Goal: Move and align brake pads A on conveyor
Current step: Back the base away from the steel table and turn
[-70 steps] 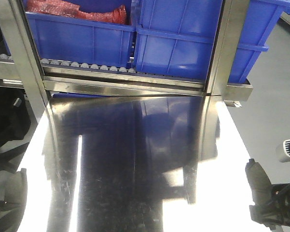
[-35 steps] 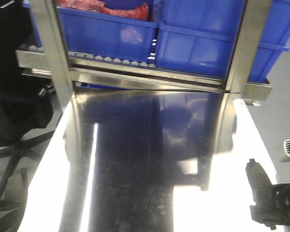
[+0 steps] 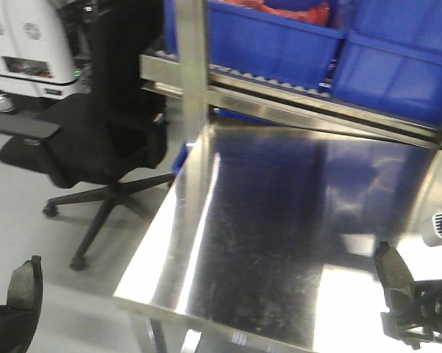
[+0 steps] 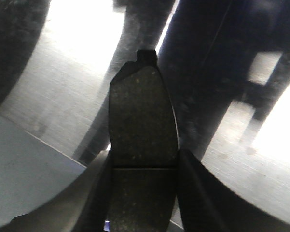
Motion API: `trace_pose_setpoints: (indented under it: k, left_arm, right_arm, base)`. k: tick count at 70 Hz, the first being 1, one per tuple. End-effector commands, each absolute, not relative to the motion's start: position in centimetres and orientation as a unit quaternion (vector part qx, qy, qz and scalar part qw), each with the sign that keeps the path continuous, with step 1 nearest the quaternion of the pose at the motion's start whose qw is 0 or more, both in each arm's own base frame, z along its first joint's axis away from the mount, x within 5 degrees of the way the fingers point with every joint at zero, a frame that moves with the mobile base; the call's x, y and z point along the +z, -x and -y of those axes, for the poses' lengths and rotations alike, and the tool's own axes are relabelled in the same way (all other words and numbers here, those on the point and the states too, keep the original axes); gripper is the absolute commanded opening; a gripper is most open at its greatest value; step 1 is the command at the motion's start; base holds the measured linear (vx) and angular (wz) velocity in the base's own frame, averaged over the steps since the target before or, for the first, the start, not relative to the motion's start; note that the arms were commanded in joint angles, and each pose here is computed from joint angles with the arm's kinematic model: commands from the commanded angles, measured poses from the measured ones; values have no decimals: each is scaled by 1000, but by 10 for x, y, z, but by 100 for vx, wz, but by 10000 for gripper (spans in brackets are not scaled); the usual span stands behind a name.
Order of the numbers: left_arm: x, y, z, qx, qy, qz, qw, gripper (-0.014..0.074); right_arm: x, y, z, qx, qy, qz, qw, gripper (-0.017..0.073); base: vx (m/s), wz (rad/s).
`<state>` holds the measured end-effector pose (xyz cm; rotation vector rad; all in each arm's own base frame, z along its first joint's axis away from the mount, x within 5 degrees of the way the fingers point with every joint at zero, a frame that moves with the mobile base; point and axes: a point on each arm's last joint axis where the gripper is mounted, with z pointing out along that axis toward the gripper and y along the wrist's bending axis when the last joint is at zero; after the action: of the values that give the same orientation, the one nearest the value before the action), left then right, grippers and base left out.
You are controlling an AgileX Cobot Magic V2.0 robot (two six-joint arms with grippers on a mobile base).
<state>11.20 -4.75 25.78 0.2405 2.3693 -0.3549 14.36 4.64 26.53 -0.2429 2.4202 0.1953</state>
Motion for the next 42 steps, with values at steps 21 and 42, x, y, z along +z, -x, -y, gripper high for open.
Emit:
trace_pose_setpoints:
  k: [21,42]
  left_arm:
    - [272,-117,49,-150,-88,-899,402,83]
    - [272,-117,49,-150,-88,-899,402,83]
  right_arm:
    - [279,-149,-47,81,96,-913,389,59]
    - [279,-149,-47,81,96,-913,389,59]
  base:
    - [-10,58]
    - [-9,66]
